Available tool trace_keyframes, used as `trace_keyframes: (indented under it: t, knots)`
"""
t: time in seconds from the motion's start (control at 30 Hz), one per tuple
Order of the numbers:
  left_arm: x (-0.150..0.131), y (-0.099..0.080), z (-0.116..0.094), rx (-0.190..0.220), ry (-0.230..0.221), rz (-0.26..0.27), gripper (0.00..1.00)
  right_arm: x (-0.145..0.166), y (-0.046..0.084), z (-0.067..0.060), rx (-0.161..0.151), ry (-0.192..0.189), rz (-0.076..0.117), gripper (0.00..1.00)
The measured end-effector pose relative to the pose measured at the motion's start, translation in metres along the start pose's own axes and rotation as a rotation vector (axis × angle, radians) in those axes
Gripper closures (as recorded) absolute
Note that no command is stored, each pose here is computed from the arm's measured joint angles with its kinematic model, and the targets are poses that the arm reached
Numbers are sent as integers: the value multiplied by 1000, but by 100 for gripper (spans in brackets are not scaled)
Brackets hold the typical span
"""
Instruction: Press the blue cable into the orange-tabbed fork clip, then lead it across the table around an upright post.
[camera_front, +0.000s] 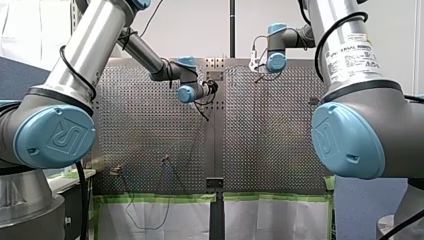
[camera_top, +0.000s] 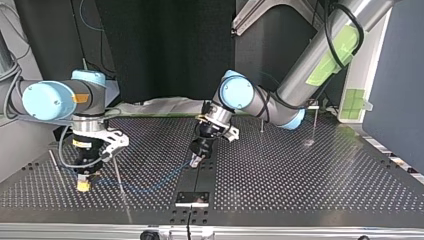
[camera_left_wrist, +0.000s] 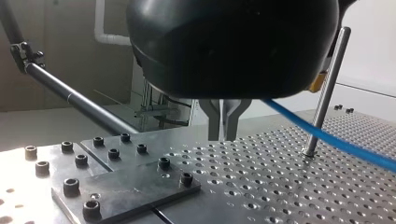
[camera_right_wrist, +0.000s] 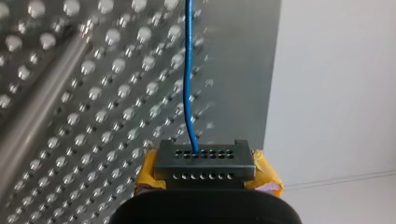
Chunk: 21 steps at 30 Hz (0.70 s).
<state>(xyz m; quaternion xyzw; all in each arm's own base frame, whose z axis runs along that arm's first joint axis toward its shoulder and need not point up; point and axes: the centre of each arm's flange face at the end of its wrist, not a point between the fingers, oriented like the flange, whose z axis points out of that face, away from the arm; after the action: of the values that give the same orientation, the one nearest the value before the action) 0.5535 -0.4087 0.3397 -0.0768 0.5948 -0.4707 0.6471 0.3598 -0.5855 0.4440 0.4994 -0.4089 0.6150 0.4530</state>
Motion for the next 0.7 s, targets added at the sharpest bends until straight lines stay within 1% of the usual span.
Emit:
trace_keyframes:
  t: [0.2, 0.3, 0.53, 0.7]
  knots:
    - [-2, 2, 0, -4, -5, 6, 100, -9, 10, 0, -19, -17, -5, 98]
    - [-4, 5, 1, -8, -9, 7, 100, -13, 13, -1, -25, -24, -8, 98]
    - [-8, 9, 1, -18, -19, 13, 100, -27, 17, -5, -36, -51, -17, 98]
    - [-9, 10, 1, -23, -23, 18, 100, -38, 16, -8, -35, -71, -24, 98]
